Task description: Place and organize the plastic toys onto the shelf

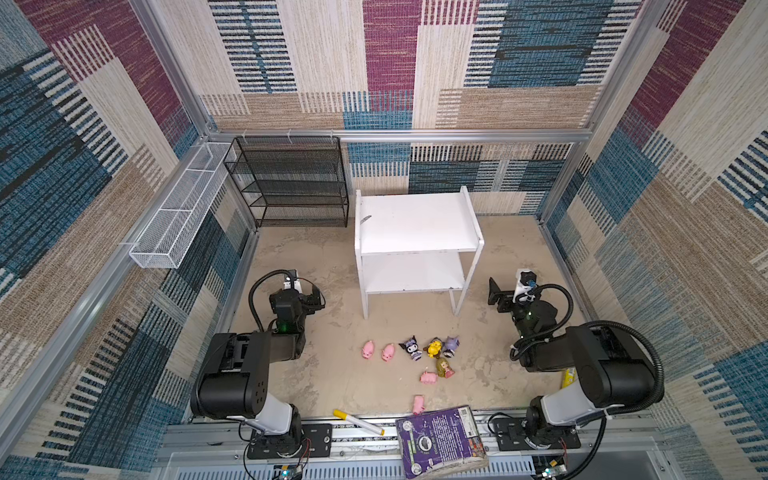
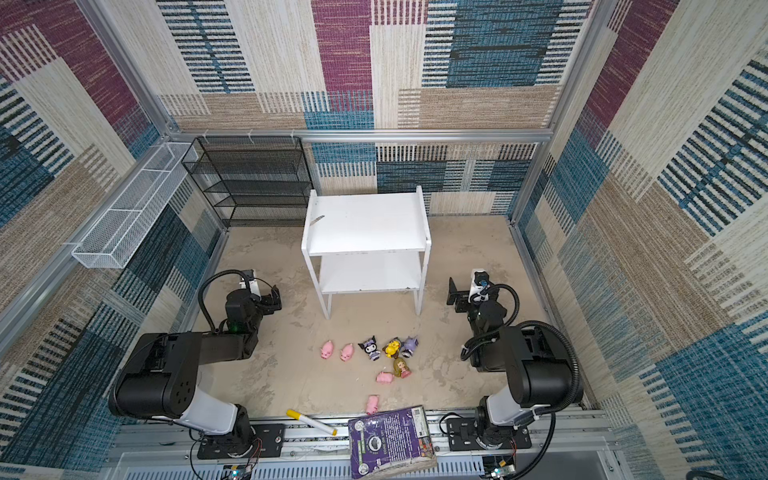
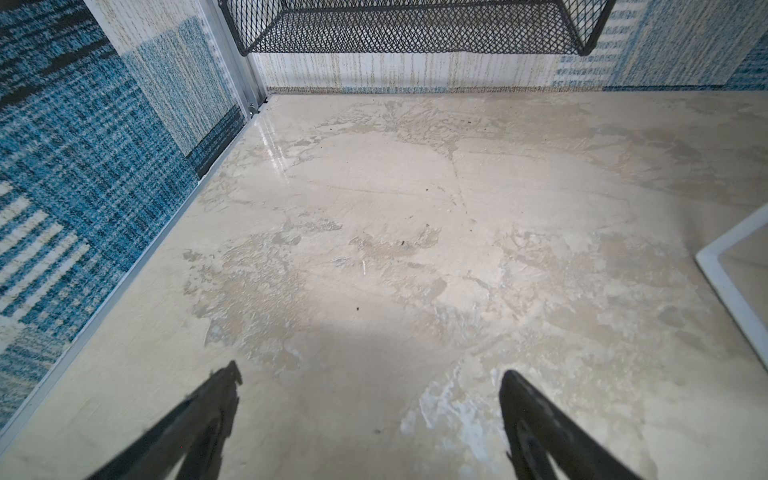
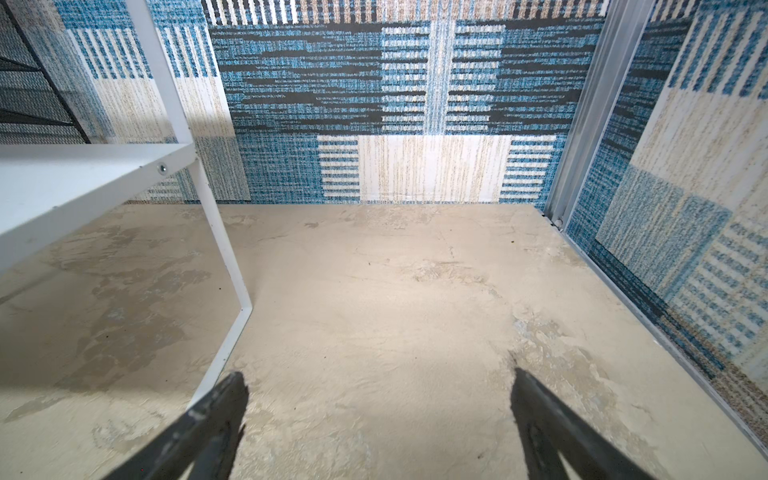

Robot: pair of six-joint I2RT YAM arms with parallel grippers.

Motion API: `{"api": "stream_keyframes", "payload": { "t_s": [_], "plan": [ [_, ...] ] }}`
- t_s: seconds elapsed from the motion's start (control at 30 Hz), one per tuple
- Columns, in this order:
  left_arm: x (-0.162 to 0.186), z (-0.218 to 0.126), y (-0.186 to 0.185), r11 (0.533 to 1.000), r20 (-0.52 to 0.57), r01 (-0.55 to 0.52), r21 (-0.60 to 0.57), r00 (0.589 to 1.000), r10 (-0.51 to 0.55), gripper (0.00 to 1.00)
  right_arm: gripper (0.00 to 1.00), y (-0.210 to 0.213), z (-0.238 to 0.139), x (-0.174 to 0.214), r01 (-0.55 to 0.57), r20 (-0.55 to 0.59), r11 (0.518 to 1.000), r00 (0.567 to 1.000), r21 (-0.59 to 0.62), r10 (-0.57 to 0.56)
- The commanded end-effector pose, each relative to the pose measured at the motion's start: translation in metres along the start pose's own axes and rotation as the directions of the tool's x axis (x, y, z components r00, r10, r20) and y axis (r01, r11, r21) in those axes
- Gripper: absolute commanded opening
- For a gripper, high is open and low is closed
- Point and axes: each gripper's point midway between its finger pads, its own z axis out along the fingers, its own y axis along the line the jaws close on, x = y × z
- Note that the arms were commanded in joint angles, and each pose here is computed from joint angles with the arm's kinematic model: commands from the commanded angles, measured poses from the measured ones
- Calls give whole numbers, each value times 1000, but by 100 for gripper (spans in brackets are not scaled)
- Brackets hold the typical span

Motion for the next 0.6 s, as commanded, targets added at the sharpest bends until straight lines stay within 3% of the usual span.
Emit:
{"api": "stream_keyframes", "payload": {
  "t_s": [0.0, 0.57],
  "plan": [
    [-6, 0, 0, 1000, 22, 24, 1, 999, -24, 98, 100, 2, 1, -7, 6, 26, 1000, 1000, -10, -6],
    [-13, -2, 2, 1000, 20, 27, -10, 999, -27, 96, 100, 2, 1, -7, 7, 26, 1000, 1000, -11, -7]
  ]
}}
